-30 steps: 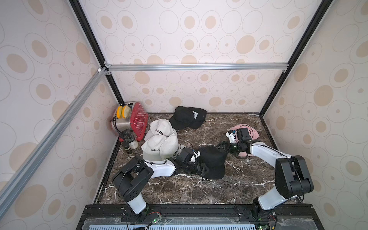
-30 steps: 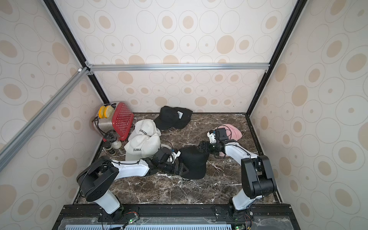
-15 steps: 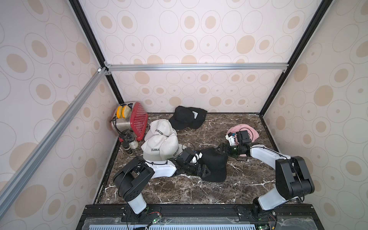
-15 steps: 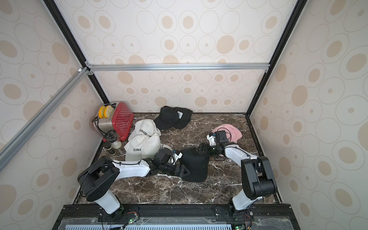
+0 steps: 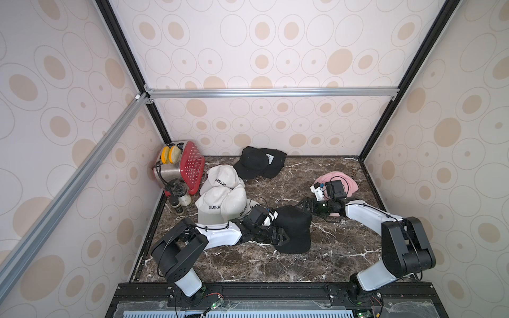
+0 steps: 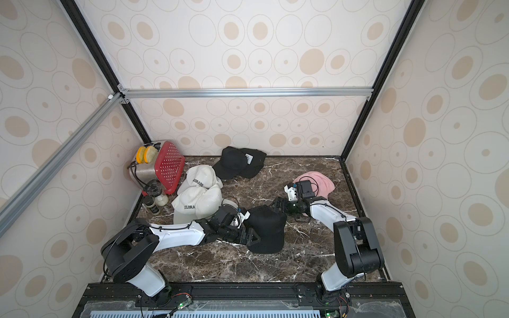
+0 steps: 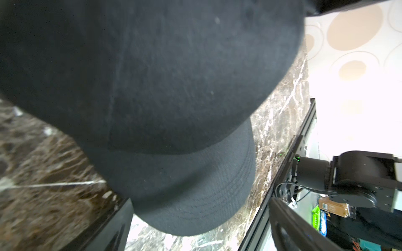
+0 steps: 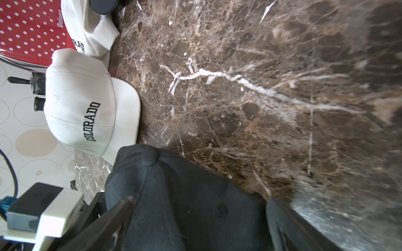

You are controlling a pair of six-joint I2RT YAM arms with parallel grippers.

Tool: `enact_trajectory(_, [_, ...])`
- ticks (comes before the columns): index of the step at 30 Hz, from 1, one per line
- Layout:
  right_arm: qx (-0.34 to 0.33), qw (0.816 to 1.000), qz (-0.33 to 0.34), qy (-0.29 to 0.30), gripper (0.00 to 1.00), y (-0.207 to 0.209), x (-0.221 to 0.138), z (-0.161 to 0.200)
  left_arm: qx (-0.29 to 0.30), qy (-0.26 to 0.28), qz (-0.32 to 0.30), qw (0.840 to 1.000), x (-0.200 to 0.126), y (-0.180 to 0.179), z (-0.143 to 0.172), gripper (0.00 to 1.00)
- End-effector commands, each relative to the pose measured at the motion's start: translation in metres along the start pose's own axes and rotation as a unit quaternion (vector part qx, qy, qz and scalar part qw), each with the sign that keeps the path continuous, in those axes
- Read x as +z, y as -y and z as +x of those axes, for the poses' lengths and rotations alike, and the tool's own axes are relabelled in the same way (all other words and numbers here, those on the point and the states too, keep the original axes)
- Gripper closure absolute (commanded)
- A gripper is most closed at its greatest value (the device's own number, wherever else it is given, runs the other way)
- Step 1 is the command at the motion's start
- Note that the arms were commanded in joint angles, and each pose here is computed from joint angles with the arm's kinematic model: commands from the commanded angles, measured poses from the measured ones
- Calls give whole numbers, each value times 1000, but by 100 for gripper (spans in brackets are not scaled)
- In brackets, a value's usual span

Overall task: Stack the baseball caps by color
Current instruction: Move the baseball cap to the center of the board, then pick up the baseball cap from the center of the board.

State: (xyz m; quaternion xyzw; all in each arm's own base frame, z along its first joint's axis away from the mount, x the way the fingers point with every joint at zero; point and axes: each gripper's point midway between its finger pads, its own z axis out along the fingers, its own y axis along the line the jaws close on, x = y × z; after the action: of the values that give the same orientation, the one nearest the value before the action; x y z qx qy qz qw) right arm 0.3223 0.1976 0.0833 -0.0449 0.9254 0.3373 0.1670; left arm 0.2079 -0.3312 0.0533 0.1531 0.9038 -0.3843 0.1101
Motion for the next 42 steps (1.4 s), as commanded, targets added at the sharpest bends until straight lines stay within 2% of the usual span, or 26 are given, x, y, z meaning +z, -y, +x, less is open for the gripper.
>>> enact_trajectory(1, [-3, 1000, -9, -2, 0, -9, 5, -5, 12, 0, -24, 1000, -1, -5, 1, 1])
enact_trajectory(9, [-7, 998, 60, 35, 0, 8, -11, -13, 22, 3, -35, 999, -1, -7, -3, 1])
enact_trajectory(15, [-34, 986, 129, 98, 0, 17, -42, -33, 36, 16, -49, 998, -14, -4, -8, 1])
enact_trajectory(19, [-62, 978, 142, 139, 0, 9, -63, -45, 54, 31, -82, 995, -32, -4, -15, 1])
enact_trajectory(23, [-79, 971, 120, 192, 0, -5, -83, -51, 83, 63, -109, 989, -57, 4, -30, 1])
enact_trajectory(27, [-98, 959, 70, 257, 0, -24, -101, -47, 111, 151, -178, 966, -102, 9, -69, 1])
enact_trajectory(31, [-111, 955, 22, 273, 0, -39, -109, -35, 117, 252, -290, 916, -151, -1, -122, 1])
enact_trajectory(33, [-111, 955, 1, 277, 0, -44, -111, -29, 114, 274, -314, 902, -161, -5, -147, 1])
enact_trajectory(36, [-116, 955, -4, 272, 0, -46, -113, -21, 91, 260, -316, 908, -160, -17, -178, 1])
enact_trajectory(39, [-125, 956, 10, 264, 0, -42, -115, -16, 110, 234, -383, 887, -158, -30, -202, 1])
enact_trajectory(40, [-130, 956, 14, 261, 0, -41, -115, -14, 108, 226, -390, 886, -155, -34, -209, 1])
enact_trajectory(41, [-132, 957, 20, 259, 0, -40, -115, -13, 94, 217, -374, 897, -146, -39, -215, 1])
enact_trajectory(42, [-134, 957, 26, 257, 0, -38, -116, -12, 69, 215, -326, 918, -135, -40, -223, 1])
